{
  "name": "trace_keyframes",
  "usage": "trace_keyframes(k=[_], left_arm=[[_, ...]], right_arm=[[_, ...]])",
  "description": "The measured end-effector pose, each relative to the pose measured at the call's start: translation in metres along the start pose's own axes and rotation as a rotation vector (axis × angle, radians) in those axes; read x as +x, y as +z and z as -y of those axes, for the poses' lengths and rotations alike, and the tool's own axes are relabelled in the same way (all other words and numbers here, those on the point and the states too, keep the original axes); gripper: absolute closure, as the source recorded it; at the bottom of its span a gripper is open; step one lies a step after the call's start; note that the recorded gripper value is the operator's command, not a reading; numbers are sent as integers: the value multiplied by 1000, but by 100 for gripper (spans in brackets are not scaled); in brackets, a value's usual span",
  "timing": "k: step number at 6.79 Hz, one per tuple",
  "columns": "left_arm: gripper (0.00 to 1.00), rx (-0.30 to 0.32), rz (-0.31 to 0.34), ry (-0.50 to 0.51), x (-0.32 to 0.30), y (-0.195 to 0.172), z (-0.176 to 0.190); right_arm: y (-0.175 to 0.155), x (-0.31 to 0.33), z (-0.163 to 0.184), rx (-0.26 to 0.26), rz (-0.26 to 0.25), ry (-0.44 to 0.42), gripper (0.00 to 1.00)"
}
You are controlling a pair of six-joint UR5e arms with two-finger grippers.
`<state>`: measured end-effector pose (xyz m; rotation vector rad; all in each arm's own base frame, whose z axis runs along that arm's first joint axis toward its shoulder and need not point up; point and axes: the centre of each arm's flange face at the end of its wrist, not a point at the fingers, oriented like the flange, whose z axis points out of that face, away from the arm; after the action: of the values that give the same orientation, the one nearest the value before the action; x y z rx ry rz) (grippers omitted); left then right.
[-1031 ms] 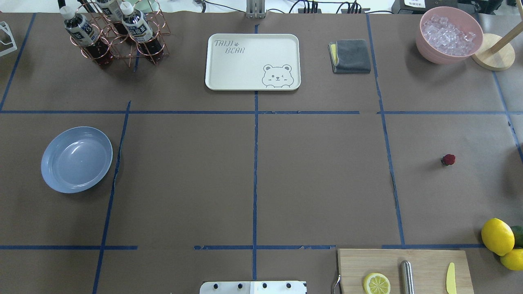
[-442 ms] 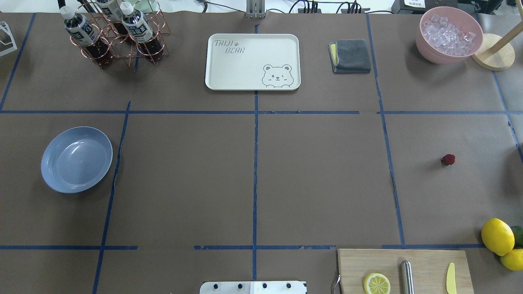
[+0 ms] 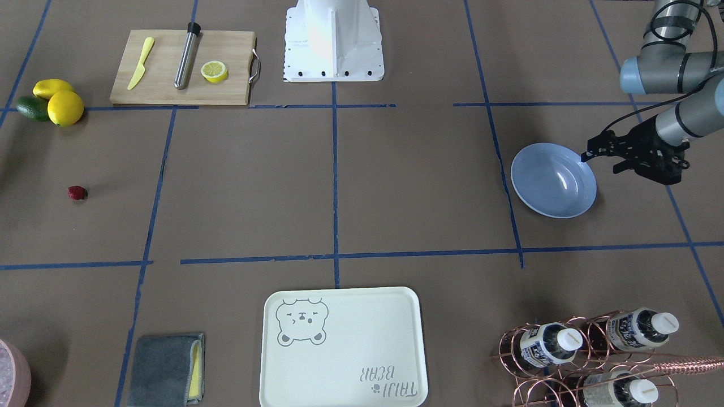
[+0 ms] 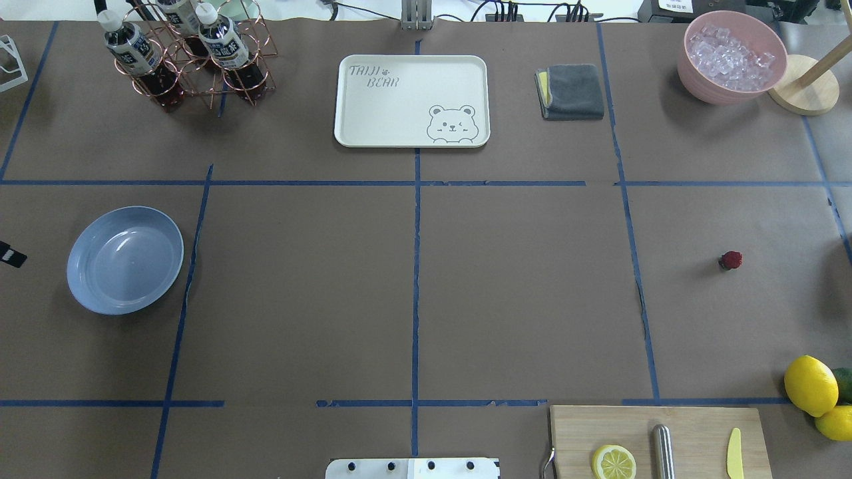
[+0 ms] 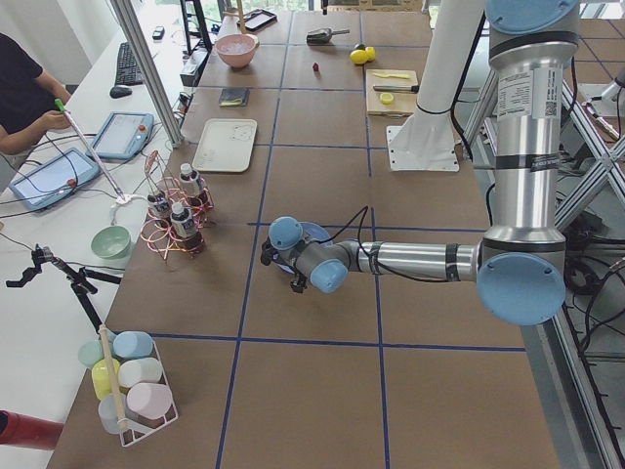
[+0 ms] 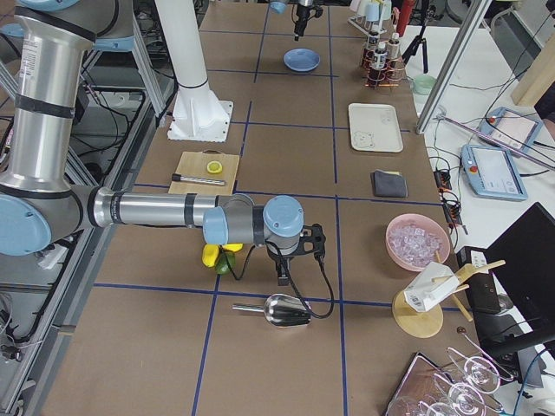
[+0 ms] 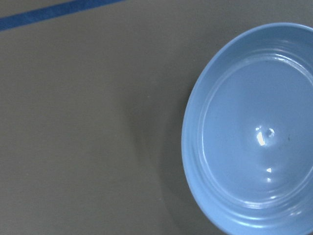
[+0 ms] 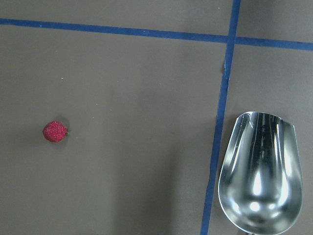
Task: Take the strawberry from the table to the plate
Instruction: 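Reach the left gripper to the blue plate rim and slide it toward the table center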
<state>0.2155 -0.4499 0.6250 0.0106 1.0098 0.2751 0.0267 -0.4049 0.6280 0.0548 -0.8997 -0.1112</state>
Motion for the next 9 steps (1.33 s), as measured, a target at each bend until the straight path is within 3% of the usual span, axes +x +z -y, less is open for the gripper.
trace_keyframes(k=[1,2,3,6,9], left_arm=[[28,5,21,-11,6,13,7],[92,9,33,-17,9,18,11],[100,19,42,-19,12,19,13],[100,63,57,1,27,8,20],[100,154,-31,-71,109,-30,46]], right_arm=[[-1,-1,0,2,1,-2,0],[-1,-2,1,3,1,-4,0],[-1,-2,1,2,2,-2,0],[-1,-2,1,2,8,0,0],[-1,-5,1,3,34,0,0]])
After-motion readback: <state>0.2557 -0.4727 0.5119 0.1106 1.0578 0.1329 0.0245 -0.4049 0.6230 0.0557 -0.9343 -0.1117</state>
